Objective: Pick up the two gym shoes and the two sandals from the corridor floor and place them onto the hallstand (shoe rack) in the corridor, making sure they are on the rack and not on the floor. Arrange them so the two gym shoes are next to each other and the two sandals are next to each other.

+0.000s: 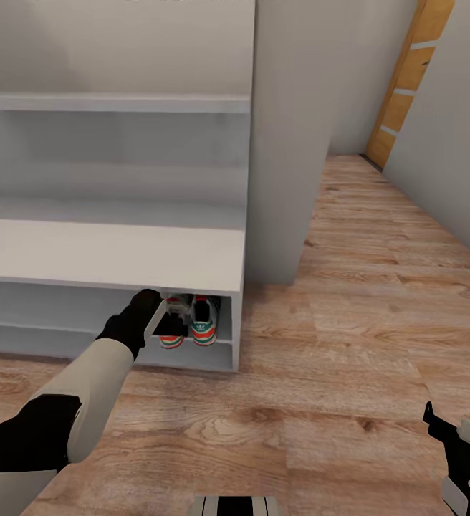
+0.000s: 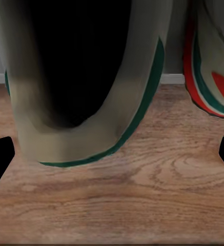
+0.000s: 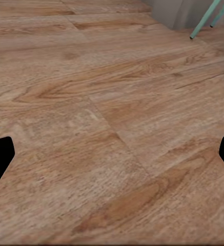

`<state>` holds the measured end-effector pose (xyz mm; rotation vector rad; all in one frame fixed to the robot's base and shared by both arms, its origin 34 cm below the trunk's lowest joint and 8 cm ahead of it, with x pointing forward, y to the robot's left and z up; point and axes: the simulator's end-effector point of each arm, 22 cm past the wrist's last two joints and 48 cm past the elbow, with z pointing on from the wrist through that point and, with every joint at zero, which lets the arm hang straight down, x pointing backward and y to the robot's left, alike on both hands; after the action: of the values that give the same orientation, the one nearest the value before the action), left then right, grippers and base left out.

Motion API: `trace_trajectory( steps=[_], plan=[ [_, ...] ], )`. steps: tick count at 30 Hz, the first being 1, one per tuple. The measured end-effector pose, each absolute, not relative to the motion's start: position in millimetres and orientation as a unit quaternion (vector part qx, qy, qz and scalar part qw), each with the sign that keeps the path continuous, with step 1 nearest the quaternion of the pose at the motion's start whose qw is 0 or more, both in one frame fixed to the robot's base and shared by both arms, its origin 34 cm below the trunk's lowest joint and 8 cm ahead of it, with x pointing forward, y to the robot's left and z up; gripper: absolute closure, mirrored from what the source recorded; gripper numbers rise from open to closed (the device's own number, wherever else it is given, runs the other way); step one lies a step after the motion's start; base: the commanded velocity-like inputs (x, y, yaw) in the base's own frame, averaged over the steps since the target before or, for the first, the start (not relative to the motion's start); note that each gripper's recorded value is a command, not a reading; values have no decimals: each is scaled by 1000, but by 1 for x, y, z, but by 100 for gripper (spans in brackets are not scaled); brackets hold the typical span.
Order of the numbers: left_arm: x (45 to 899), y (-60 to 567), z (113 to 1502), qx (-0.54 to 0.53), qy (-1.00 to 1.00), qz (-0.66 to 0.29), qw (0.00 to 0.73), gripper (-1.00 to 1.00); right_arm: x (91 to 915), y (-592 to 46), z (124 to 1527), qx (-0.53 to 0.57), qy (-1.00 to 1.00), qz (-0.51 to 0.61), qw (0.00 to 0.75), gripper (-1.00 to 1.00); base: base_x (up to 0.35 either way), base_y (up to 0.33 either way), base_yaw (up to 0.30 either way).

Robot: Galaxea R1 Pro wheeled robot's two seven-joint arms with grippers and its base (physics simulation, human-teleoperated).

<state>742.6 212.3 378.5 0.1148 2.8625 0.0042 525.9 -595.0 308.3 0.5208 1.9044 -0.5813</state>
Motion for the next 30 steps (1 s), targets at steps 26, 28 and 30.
trace_trajectory(
  steps=[26, 28, 30],
  plan=[
    [743, 212, 379, 40, 990, 1, 138, -100, 526, -595, 308, 217, 793, -242, 516, -100, -95, -2, 0],
    [743, 212, 379, 40, 990, 1, 138, -100, 526, -595, 308, 217, 793, -242, 516, -100, -320, 0, 0],
    [743, 212, 379, 40, 990, 1, 138, -100, 526, -595, 308, 217, 793, -242, 516, -100, -327, 0, 0]
  ],
)
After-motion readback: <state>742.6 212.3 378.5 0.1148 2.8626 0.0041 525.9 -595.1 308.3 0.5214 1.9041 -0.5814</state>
